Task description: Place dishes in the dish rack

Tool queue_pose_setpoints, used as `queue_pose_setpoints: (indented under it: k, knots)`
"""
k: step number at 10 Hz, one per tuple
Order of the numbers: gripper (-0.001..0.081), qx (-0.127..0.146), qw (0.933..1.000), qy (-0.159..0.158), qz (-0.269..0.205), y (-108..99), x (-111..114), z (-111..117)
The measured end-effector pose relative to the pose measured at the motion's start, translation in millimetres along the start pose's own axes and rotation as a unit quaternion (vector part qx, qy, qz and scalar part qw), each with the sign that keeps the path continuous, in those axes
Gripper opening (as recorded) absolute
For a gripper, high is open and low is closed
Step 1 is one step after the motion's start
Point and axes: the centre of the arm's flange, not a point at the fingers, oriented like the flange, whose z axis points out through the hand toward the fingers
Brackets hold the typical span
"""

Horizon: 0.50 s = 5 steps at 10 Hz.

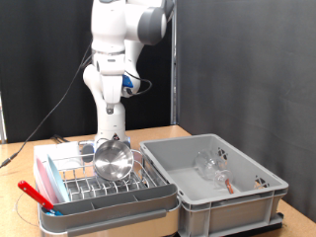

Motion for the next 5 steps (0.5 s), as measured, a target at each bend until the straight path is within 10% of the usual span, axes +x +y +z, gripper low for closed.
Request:
queue_pose_setpoints:
  k: [5]
  knots:
    - [0.0809, -0.034, 0.9987, 0.034, -0.019, 18, -13, 22]
